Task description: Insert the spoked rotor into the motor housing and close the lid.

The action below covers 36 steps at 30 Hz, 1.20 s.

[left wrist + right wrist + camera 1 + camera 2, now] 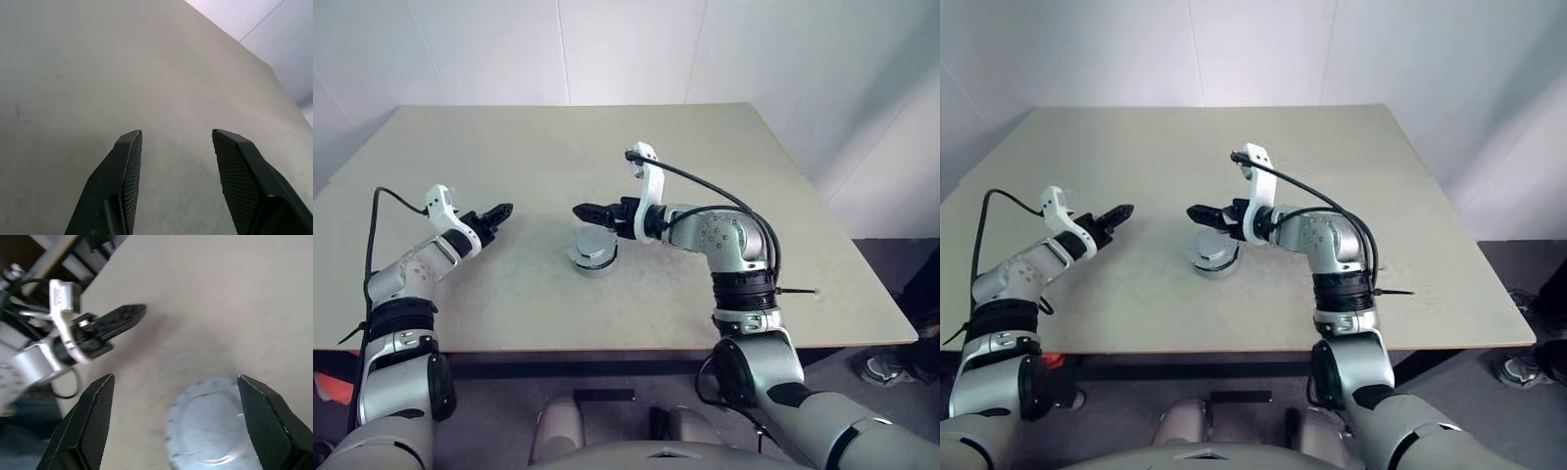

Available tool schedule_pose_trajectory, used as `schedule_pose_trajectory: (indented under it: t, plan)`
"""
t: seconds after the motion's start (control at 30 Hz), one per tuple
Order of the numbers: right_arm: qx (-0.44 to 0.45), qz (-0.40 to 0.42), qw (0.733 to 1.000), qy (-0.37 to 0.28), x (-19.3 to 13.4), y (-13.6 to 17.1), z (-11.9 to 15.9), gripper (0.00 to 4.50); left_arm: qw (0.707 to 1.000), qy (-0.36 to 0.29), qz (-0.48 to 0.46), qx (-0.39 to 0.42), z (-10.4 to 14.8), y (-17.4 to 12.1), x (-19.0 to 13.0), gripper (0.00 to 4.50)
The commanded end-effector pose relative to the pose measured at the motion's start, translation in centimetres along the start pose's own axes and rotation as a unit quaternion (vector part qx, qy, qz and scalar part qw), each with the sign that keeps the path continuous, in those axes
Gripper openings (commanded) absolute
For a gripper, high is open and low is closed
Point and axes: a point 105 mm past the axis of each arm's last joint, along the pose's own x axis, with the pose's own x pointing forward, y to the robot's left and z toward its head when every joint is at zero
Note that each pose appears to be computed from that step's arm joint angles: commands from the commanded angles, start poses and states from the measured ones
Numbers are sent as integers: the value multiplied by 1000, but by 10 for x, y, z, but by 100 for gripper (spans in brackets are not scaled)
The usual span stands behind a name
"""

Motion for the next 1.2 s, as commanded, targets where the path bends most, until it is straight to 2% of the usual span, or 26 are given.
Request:
schedule_pose_trajectory:
  t: [0.03,0.1,0.23,0.37,0.57,1.03,1.13,1.2]
  plan:
    - [-131,20,991,-12,4,-8,-11,448,999,-10,-31,9,2,-16,1,243]
    - [-184,12,983,1,7,-18,-27,448,999,-1,-36,8,-5,-20,3,243]
    - [-270,32,962,18,11,-16,-51,448,999,-1,-35,-1,-8,-22,6,243]
    - [-283,62,957,9,16,-4,-59,448,999,2,-36,-2,-8,-23,6,243]
    - [-289,68,955,-10,19,2,-48,448,999,6,-34,-3,-10,-21,4,243]
    - [-263,62,962,45,31,-16,-68,448,1000,-2,-28,-7,-10,-19,0,243]
    - [-272,76,959,37,27,-12,-66,386,1000,-3,-24,-8,-10,-17,-1,243]
    - [-275,85,957,27,24,-10,-62,317,1000,-3,-24,-8,-10,-17,-1,243]
